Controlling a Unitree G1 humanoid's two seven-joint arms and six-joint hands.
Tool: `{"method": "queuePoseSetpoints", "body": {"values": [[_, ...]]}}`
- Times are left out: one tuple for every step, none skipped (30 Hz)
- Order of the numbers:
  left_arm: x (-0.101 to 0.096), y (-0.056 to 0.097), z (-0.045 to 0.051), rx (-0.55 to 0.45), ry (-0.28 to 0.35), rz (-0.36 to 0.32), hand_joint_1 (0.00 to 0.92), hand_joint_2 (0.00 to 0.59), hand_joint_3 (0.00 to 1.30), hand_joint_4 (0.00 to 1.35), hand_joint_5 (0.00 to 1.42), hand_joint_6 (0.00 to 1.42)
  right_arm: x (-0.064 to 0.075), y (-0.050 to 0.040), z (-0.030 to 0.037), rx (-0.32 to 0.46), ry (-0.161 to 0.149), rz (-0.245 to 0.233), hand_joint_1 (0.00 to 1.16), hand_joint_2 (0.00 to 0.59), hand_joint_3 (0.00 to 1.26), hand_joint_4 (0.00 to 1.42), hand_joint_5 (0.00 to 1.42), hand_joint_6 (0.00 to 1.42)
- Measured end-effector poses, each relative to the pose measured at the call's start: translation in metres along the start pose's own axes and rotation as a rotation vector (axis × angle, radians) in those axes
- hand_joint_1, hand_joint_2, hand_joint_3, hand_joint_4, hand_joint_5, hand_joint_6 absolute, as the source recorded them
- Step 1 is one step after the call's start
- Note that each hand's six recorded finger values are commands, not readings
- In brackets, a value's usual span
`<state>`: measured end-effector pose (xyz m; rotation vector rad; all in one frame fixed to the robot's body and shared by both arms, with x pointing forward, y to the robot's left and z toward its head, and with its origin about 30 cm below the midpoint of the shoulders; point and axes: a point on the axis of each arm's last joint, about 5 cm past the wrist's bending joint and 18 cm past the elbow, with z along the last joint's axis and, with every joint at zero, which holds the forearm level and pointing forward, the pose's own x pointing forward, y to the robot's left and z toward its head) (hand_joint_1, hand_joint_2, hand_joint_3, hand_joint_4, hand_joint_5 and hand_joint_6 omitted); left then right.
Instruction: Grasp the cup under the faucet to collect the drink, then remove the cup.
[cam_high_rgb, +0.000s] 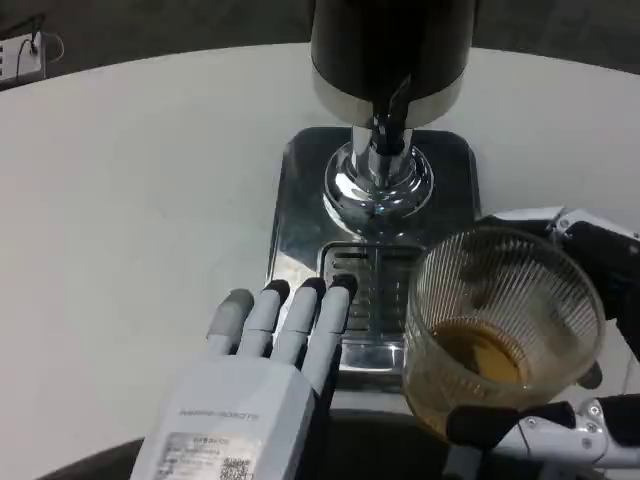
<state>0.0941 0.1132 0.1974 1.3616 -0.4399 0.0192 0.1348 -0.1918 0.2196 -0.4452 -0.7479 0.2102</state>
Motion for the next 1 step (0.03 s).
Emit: {"method": "queuePoseSetpoints", "body": {"values": [[0.0000, 0.0000, 0.0000, 0.000, 0.000, 0.000, 0.000, 0.078, 0.00, 0.00, 0.00, 0.00, 0.0000, 0.0000, 0.0000, -0.003, 0.001, 0.001, 1.16, 0.072, 0.92, 1.04, 1.19, 1.42]]}}
